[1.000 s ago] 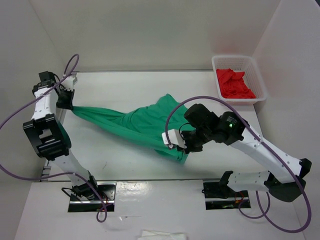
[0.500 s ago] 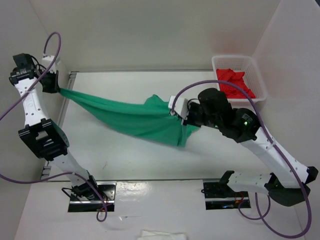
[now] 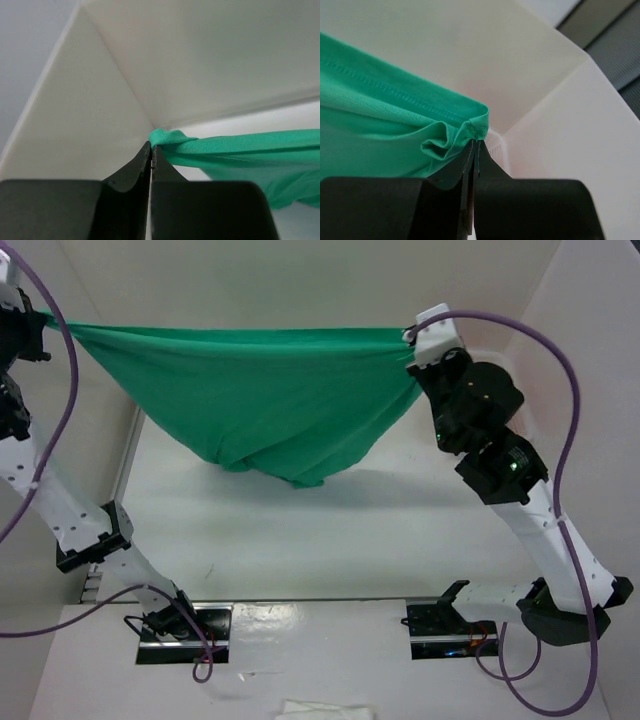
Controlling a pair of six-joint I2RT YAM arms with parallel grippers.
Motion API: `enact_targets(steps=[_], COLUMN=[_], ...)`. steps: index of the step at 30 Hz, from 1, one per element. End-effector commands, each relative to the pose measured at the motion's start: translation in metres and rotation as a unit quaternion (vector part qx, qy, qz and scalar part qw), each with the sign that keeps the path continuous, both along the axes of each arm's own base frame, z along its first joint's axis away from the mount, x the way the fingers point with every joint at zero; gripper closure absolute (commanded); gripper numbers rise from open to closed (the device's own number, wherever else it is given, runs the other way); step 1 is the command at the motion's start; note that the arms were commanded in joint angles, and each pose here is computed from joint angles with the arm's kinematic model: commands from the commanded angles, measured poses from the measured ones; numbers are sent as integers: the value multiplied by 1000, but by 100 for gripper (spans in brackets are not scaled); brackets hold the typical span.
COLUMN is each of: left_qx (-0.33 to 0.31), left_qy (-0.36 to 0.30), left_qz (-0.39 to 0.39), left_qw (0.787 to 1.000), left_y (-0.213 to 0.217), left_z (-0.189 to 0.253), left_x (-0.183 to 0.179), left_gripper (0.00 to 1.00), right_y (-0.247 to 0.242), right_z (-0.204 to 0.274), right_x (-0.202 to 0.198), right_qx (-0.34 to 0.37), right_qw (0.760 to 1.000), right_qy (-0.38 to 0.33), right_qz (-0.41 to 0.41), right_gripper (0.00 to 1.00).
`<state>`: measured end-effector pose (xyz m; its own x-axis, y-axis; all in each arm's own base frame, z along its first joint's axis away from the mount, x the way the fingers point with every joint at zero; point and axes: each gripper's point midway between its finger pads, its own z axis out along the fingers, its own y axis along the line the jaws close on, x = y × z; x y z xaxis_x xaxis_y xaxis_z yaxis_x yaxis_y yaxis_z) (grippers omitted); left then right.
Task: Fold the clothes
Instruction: Flatten the tank top out
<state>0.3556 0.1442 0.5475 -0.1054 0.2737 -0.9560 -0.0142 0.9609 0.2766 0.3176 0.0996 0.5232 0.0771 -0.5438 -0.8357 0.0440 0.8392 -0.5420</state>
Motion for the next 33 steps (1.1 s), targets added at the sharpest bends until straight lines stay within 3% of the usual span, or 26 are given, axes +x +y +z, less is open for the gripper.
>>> enact_targets(steps=[1,8,14,22,26,33], left_qx=[-2,45,74,110,106,104], left_qy=[-57,-113,-169,-271,-297,-325], left_qz=[-35,-39,-17,16,33,36], left_qw=[998,992,983,956,948,939], left_y=[-33,-70,-93,-121,-123,-130], left_z=[36,74,105,154,165,177], left_x=[-26,-81,-127,-187,-201,-215], left_gripper=[100,100,100,100,100,100], right_y=[-52,-80,-96,-94,-91,-109], right_z=[50,35,79,130,143,134], right_x=[-25,-29,-66,-96,-102,-94], right_qx=[97,104,160,165,154,117], right_qw=[989,987,978,969,967,974], right_qy=[-83,-78,-127,-181,-197,-195], right_qz=[-69,-93,-40,34,56,1], right_gripper=[100,100,100,100,100,100])
